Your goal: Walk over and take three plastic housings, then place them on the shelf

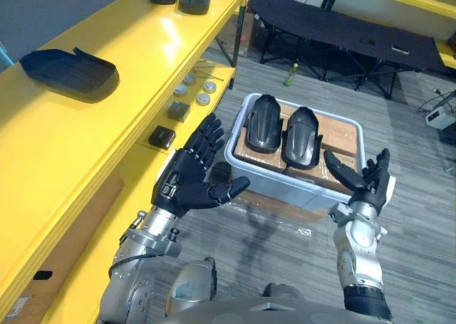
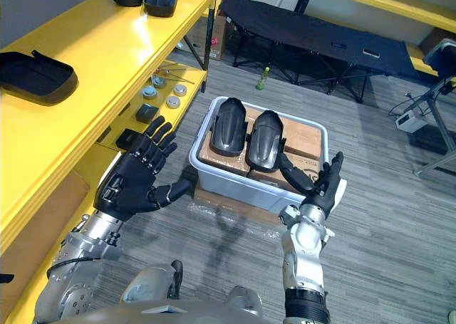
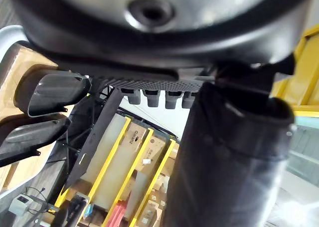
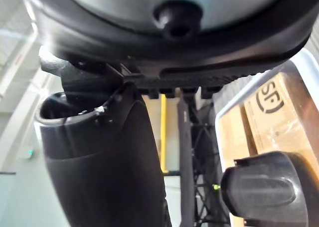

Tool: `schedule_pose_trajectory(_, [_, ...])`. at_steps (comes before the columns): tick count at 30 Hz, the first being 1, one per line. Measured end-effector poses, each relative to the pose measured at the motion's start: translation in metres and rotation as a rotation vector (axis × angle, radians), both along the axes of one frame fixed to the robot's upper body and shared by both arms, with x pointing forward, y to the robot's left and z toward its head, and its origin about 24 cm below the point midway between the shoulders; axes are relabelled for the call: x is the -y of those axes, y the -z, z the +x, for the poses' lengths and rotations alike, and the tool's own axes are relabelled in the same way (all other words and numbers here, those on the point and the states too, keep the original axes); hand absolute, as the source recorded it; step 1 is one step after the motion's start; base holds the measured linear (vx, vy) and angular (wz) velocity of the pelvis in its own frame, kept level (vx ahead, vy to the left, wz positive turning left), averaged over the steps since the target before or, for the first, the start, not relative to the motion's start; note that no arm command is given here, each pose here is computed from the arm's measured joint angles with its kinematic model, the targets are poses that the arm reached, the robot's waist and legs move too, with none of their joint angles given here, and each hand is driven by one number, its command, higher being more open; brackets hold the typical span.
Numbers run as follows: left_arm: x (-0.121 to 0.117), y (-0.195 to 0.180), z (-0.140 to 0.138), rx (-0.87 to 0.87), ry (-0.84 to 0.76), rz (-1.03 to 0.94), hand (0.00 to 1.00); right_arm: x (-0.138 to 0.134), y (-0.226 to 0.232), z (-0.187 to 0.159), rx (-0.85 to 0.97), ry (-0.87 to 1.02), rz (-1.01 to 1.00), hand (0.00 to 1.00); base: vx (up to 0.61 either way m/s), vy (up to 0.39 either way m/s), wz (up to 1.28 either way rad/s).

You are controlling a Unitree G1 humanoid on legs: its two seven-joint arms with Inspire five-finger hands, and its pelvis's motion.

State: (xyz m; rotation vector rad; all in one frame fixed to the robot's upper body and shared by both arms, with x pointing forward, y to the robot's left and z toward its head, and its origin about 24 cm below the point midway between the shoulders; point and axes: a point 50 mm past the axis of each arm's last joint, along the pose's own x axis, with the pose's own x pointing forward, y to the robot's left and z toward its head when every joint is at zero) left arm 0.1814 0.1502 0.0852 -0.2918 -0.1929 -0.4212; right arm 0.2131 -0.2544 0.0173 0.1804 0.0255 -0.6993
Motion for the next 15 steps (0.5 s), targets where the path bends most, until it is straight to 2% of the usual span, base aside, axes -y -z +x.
schedule_pose_trajectory(4, [-0.006,0.000,0.004,-0.008,-0.026,-0.067,1.00,0.027,-0.004,0.001,-0.023,0.017,-0.064,1.00,0.06,-0.057,0.14])
schedule_pose_trajectory(15, [0.011,0.011,-0.003,-0.061,0.013,-0.125,1.00,0.026,0.002,0.007,-0.058,0.054,-0.045,1.00,0.00,-0.092,0.03])
